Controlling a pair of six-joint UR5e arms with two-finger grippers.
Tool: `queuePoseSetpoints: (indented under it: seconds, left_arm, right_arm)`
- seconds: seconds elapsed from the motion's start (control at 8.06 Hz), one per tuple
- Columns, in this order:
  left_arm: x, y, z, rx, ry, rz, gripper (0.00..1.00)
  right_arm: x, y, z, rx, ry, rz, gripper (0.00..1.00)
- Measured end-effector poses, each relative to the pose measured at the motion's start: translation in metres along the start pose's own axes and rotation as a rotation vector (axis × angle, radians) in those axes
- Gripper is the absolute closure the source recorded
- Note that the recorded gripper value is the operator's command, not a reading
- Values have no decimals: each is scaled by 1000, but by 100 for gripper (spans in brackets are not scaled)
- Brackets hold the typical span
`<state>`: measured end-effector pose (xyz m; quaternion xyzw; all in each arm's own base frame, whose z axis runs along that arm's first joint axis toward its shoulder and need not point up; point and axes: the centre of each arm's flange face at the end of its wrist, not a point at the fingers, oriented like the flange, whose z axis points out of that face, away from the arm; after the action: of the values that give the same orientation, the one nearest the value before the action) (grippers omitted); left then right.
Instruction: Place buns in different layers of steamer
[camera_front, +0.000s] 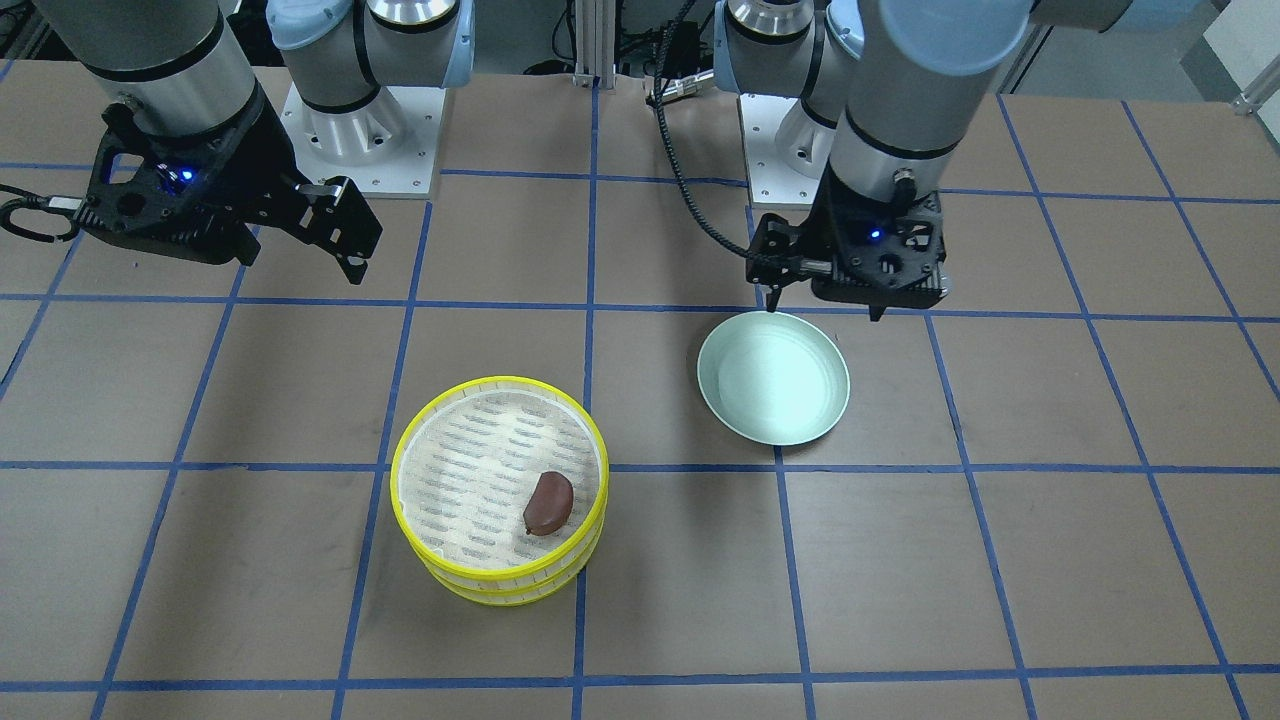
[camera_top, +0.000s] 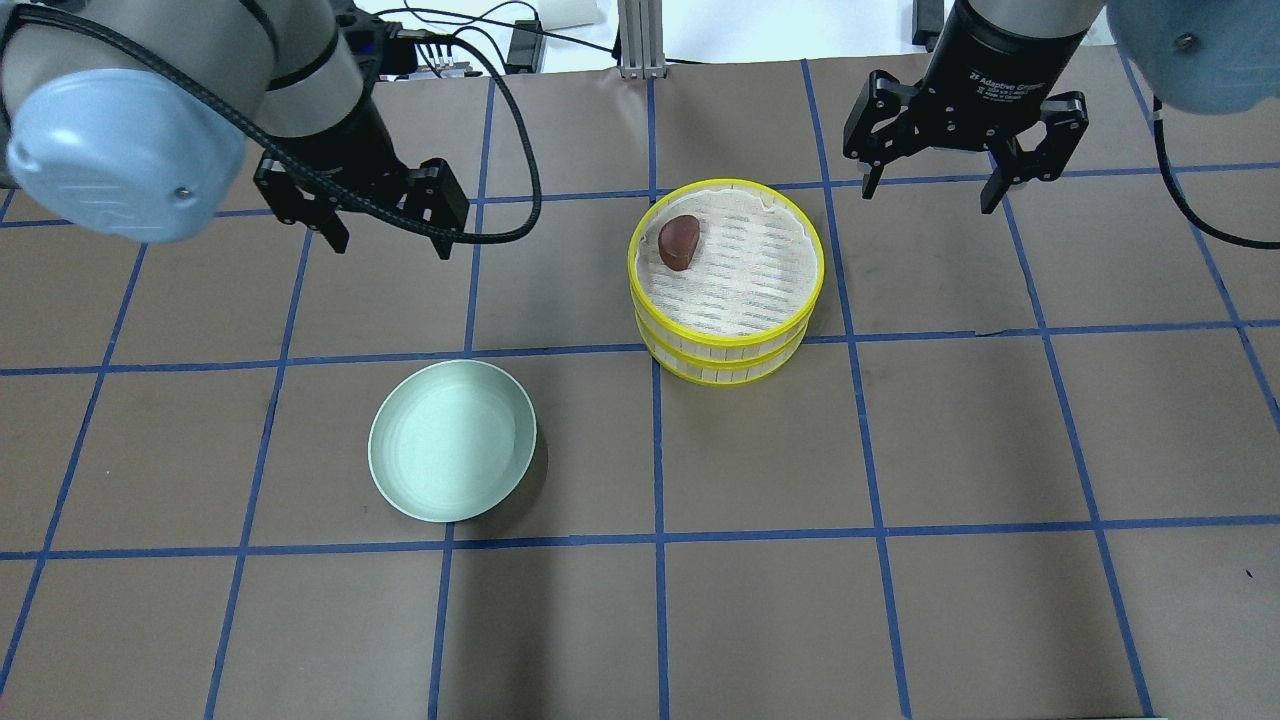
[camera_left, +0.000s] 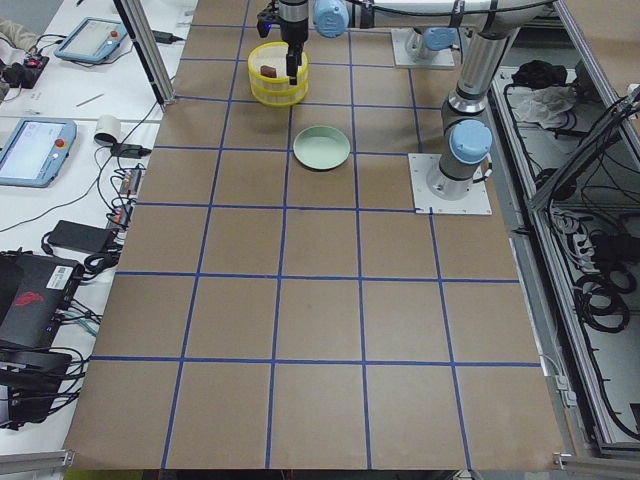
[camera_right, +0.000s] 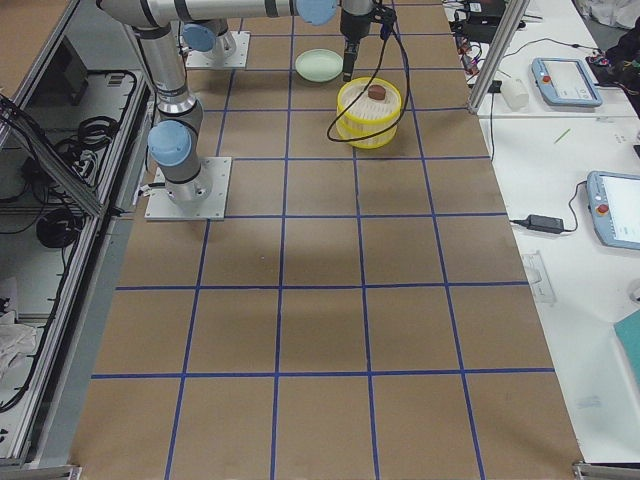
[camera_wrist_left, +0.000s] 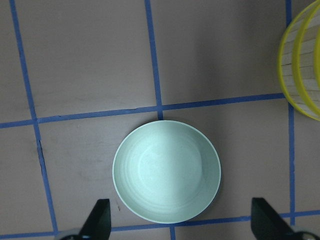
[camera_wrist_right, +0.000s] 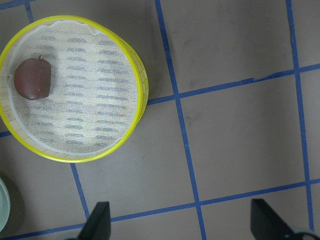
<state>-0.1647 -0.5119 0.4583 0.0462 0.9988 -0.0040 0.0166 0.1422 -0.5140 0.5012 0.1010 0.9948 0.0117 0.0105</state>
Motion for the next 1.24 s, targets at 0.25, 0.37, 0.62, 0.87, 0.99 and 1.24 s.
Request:
queuePoseSetpoints:
  seconds: [0.25,0.37,0.62,0.87,0.99,1.24]
  left_arm:
    - [-22,18,-14,-14,5,-32,0]
    - [-24,24,-15,-22,11,-36,0]
    - [-24,29,-10,-33,16,-36,0]
    - [-24,29,-7,-41,18,-36,0]
    - [-24,29,-7,-43,15,-36,0]
    - [-24,29,-5,-47,11,-36,0]
  right_arm:
    - [0,0,0,0,0,0,0]
    - [0,0,0,0,0,0,0]
    - [0,0,0,0,-4,0,0]
    - [0,0,0,0,-3,0,0]
    - [0,0,0,-1,-1,1,0]
    - [0,0,0,-1,0,0,0]
